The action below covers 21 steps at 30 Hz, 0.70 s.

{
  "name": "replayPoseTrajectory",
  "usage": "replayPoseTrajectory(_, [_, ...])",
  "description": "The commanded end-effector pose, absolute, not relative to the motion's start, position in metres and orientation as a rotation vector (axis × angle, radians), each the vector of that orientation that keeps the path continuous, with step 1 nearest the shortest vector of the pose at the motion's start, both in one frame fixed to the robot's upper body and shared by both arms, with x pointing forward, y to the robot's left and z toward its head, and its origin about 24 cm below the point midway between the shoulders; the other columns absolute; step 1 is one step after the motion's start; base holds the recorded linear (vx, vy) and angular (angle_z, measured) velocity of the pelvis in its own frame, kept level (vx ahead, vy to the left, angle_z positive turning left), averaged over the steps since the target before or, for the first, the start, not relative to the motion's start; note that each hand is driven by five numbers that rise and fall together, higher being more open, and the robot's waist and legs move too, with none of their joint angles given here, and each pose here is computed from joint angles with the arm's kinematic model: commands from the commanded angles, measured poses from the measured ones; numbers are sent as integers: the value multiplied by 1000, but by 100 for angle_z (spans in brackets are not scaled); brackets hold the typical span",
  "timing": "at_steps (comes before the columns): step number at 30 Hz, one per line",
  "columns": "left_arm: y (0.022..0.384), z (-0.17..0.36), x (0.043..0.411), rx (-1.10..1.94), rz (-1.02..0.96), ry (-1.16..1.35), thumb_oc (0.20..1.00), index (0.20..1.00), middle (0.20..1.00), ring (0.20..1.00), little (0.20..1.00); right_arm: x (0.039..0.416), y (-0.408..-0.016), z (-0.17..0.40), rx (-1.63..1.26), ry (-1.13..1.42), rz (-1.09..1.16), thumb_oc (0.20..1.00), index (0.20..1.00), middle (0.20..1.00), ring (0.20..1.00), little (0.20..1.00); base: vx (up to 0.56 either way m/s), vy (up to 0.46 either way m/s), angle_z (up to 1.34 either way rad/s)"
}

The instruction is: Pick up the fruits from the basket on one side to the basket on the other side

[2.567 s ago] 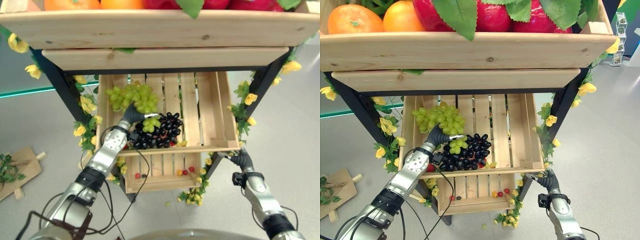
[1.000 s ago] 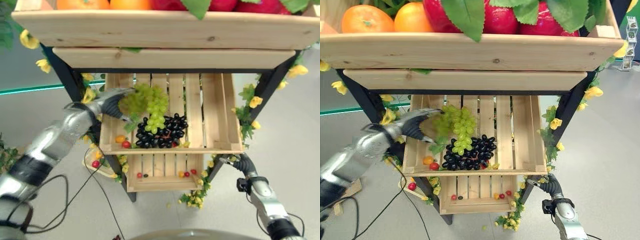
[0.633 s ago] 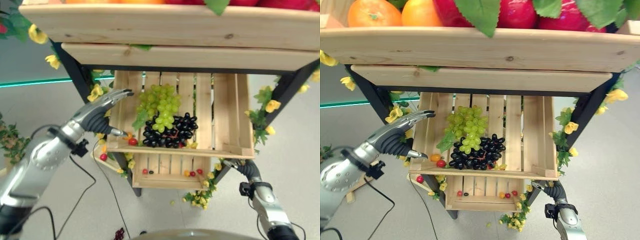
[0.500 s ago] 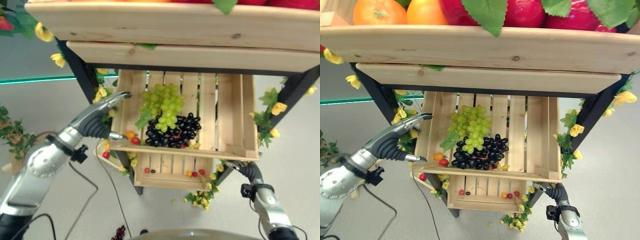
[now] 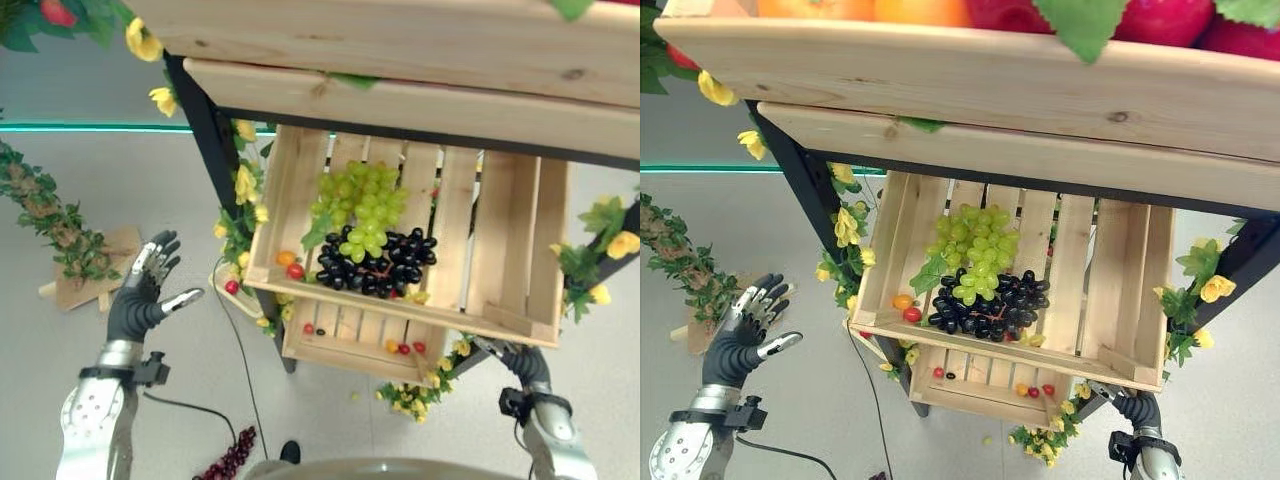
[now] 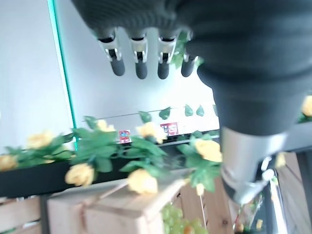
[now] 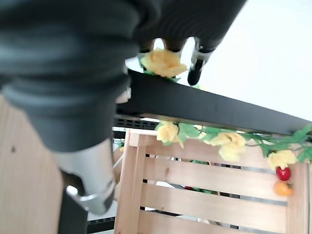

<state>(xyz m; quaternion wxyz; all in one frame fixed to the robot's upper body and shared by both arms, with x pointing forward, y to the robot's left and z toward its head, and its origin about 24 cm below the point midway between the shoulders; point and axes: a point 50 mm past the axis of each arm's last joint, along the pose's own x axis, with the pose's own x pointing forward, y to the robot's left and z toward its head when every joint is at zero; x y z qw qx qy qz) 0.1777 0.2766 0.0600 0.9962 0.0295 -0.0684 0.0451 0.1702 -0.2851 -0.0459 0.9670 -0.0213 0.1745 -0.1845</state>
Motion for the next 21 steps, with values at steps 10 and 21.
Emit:
replayPoseTrajectory(10, [277, 40, 180, 84, 120, -97, 1000, 1000, 1000, 1000, 1000, 213, -282, 2, 0, 41, -392, 1000, 1000, 1000, 1000, 1000, 1, 0, 2])
replayPoseTrajectory(21, [277, 44, 184, 134, 166, -123, 1000, 1000, 1000, 1000, 1000, 218, -279, 2, 4, 41, -395, 1000, 1000, 1000, 1000, 1000, 0, 0, 0])
